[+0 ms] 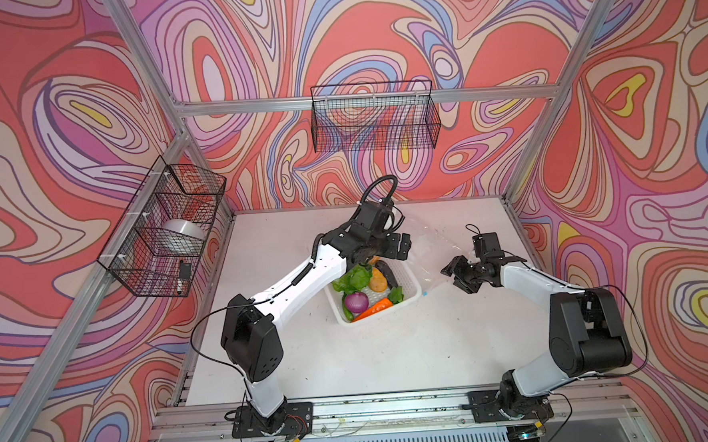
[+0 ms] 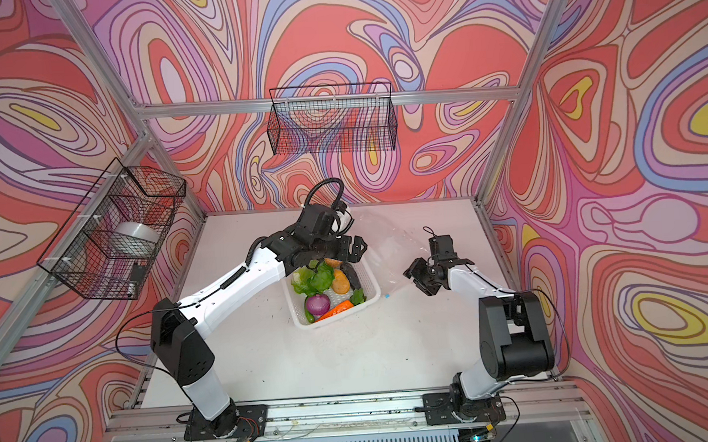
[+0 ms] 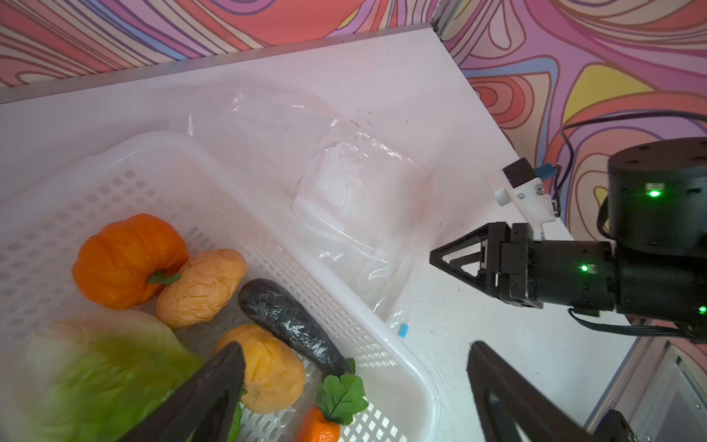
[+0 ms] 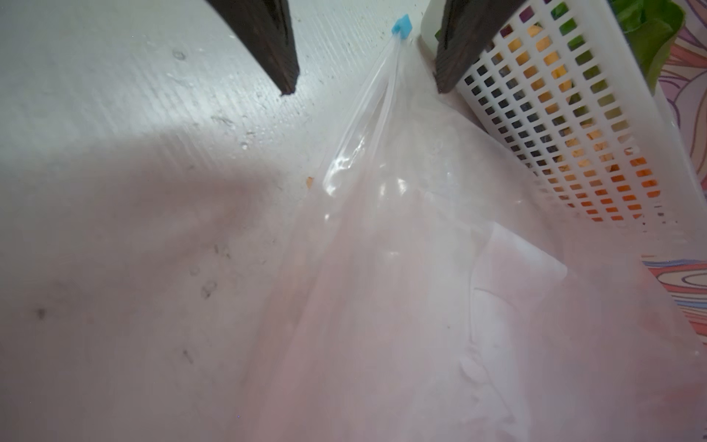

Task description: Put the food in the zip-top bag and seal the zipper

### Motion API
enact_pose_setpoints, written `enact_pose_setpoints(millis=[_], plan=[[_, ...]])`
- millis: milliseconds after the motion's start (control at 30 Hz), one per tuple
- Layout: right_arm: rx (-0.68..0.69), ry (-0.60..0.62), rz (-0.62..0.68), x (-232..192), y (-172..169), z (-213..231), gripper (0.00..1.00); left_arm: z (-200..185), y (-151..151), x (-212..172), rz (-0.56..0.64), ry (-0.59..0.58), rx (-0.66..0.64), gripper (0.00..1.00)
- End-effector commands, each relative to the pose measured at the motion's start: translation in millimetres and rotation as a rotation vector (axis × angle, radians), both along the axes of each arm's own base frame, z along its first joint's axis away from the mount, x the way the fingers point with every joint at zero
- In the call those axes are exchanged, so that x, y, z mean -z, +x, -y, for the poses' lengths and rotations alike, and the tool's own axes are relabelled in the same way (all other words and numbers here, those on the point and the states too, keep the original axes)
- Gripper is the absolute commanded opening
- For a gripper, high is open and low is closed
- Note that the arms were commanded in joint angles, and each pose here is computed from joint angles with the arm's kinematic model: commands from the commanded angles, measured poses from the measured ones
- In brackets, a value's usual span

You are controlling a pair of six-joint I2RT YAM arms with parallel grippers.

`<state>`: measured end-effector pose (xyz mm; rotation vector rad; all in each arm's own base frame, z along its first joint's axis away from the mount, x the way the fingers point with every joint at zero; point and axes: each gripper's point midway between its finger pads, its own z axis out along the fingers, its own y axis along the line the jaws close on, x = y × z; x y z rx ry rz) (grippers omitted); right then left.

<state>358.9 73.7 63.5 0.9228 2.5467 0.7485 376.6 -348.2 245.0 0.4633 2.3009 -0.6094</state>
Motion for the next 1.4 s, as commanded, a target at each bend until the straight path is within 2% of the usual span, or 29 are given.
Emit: enact_pose_setpoints(millis=[0,200,333,400,467,500,733,933,1133,1267,1367], plan=[[0.045,0.109,0.134,-17.6,29.4,-9.2,0.60,-4.0,-2.1,2.0,-0.004,0.054,0.015,0.94],[0.068,0.103,0.138,-2.3,46.3,-5.1,0.59,-11.8,-5.0,-0.1,0.010,0.080,0.002,0.94],[0.068,0.111,0.112,15.5,58.1,-5.6,0.50,-16.3,-6.5,-2.6,0.014,0.090,-0.005,0.94],[0.075,0.110,0.123,16.1,63.4,-3.6,0.32,-17.8,-7.8,-5.2,0.021,0.094,-0.007,0.94],[0.075,0.130,0.158,5.6,71.2,-3.5,0.04,-19.3,-8.9,-5.9,0.024,0.098,-0.006,0.95],[0.069,0.135,0.182,-3.1,74.6,-4.0,0.00,-18.3,-9.1,-7.0,0.027,0.095,0.000,0.94],[-0.071,0.021,0.295,-90.9,81.8,-3.7,0.00,10.5,-15.5,-13.1,0.038,0.038,0.123,0.88],[-0.104,0.005,0.319,-147.0,67.2,-8.0,0.00,40.5,-10.4,-30.4,0.085,-0.007,0.190,0.87],[-0.130,-0.007,0.316,-167.8,59.4,-35.1,0.00,72.5,-10.4,-58.7,0.120,-0.099,0.260,0.87],[-0.146,0.010,0.298,-174.8,60.6,-57.2,0.00,78.4,-9.1,-48.0,0.139,-0.060,0.257,0.85],[-0.176,0.029,0.304,-181.2,62.2,-75.7,0.00,78.7,-9.0,-30.5,0.153,-0.003,0.251,0.80]])
